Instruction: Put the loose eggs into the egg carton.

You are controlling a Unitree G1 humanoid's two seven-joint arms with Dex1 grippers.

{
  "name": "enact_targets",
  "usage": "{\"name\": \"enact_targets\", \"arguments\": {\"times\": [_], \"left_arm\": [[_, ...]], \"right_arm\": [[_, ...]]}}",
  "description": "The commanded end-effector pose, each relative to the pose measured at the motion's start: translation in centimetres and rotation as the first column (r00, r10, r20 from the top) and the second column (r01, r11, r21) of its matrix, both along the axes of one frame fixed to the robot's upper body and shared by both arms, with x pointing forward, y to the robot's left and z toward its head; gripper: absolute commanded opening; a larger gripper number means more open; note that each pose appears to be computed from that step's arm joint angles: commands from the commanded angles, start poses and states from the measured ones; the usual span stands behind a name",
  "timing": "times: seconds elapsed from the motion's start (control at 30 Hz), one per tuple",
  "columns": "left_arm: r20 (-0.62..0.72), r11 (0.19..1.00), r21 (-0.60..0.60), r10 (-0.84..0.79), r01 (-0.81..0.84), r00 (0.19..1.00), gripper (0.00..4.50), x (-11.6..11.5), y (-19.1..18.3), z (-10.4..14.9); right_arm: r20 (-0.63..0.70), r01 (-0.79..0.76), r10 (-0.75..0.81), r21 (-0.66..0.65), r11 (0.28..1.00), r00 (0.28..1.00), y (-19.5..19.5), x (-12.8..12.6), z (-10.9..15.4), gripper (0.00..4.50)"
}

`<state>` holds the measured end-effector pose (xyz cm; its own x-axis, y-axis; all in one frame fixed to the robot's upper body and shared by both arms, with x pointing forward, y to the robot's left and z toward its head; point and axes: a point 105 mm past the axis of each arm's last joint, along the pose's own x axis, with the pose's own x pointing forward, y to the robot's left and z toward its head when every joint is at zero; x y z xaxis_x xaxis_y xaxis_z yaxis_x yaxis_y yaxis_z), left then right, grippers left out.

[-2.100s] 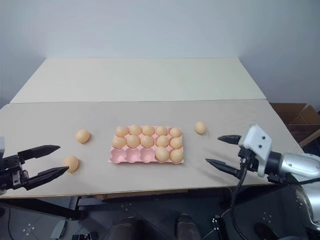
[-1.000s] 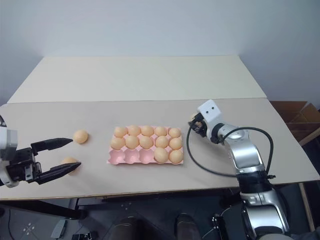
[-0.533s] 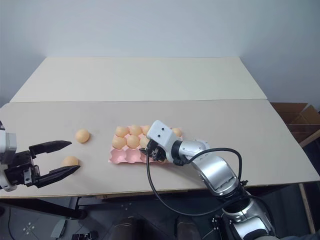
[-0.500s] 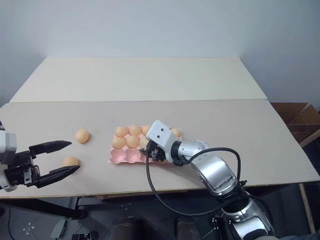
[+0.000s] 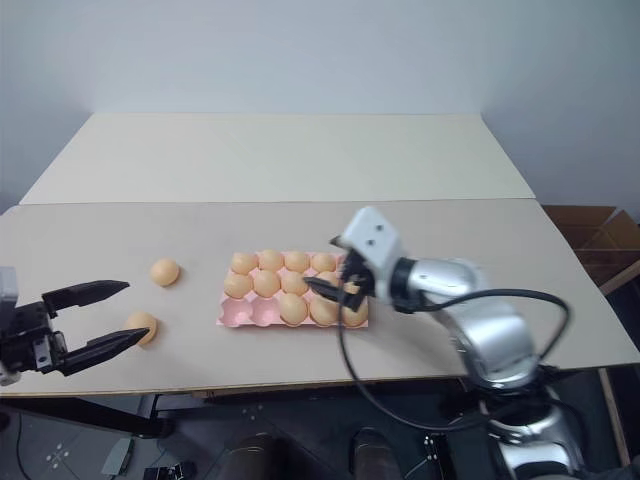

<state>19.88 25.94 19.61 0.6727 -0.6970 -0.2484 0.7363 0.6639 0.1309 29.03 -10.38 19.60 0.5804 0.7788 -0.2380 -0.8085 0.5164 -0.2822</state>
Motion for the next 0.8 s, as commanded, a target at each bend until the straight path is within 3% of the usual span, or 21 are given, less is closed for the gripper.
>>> {"name": "enact_targets", "arguments": {"times": [0.03,0.2,0.37,0.53,0.6,0.8], "left_arm": [[0.012,0.999,0.002,0.053,-0.053,0.999,4.50,-0.7,1.3,0.4],[-0.028,0.993,-0.001,0.118,-0.118,0.993,4.50,-1.8,2.4,-0.9],[-0.089,0.963,0.053,0.269,-0.265,0.959,4.50,-1.4,3.2,-2.4],[-0.131,0.874,0.057,0.487,-0.483,0.864,4.50,-0.2,2.9,-3.4],[-0.170,0.819,0.110,0.574,-0.563,0.801,4.50,0.3,2.9,-4.5],[-0.276,0.743,0.198,0.668,-0.639,0.692,4.50,1.5,1.1,-8.0]], "right_arm": [[0.090,-0.039,0.039,0.001,0.999,0.995,-3.1,-1.5,1.7,4.46],[0.049,-0.050,0.054,-0.075,0.996,0.997,-6.8,-2.8,-1.4,4.46],[0.052,-0.040,0.043,-0.043,0.998,0.998,-6.8,-2.9,-1.6,4.46],[0.063,-0.046,0.049,-0.049,0.998,0.997,-6.7,-3.0,-1.4,4.46],[0.067,-0.043,0.047,-0.050,0.998,0.997,-6.7,-2.9,-1.3,4.46],[0.082,-0.049,0.052,-0.043,0.998,0.995,-6.4,-2.7,-0.8,4.46]]}}
